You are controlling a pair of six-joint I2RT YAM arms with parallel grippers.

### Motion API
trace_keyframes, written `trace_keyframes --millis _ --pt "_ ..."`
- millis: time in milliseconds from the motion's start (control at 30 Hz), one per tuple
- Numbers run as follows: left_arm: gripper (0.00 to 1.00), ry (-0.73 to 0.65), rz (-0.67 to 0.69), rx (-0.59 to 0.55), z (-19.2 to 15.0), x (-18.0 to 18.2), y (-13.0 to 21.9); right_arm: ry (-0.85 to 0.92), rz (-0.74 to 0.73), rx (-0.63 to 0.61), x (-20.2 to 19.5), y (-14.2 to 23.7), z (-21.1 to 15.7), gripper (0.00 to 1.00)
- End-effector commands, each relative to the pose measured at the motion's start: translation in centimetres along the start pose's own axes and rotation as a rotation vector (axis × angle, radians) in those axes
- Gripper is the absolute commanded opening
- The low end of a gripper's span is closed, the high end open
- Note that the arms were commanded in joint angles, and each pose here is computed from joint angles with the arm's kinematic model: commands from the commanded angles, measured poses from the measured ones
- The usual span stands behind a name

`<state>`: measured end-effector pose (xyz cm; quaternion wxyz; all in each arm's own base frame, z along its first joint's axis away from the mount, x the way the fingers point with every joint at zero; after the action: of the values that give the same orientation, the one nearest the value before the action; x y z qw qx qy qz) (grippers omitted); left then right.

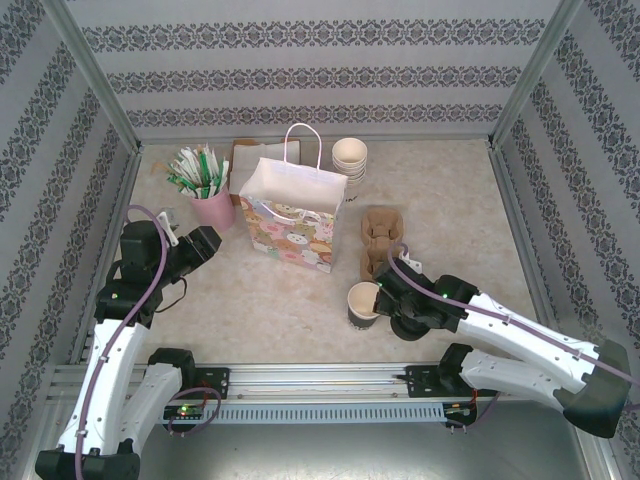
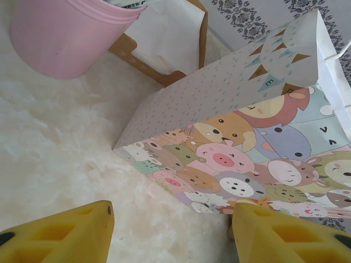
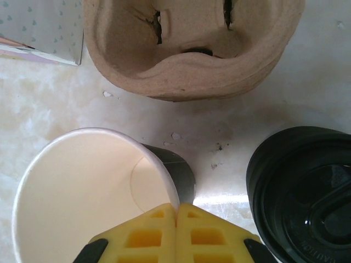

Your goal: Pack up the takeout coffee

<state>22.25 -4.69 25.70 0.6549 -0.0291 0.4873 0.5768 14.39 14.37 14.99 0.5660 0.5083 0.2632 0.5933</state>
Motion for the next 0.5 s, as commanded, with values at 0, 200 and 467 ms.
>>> trace_keyframes --millis 0,200,467 --pt "0.6 -0.025 -0.002 0.001 -0.2 0.0 0.0 0.05 -0.037 -0.045 -0.4 1.1 0.6 0.04" --pt "0.6 -0.019 -0.002 0.0 -0.2 0.0 0.0 0.055 -0.035 -0.046 -0.4 1.2 0.6 0.12" --pt "0.6 -0.024 -0.003 0.0 0.0 0.0 -0.1 0.057 -0.092 -0.083 -1.3 2.7 1.3 0.33"
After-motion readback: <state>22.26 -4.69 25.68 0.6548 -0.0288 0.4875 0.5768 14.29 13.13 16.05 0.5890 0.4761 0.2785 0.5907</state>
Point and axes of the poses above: each hand's point on the last joint's axis, 136 mm out from that joint toward the fingers, its own y axis back along the fingers, its own x axis along the line the jaws close on, z = x × y, the point moved 4 cm from there along y, back along the fingers
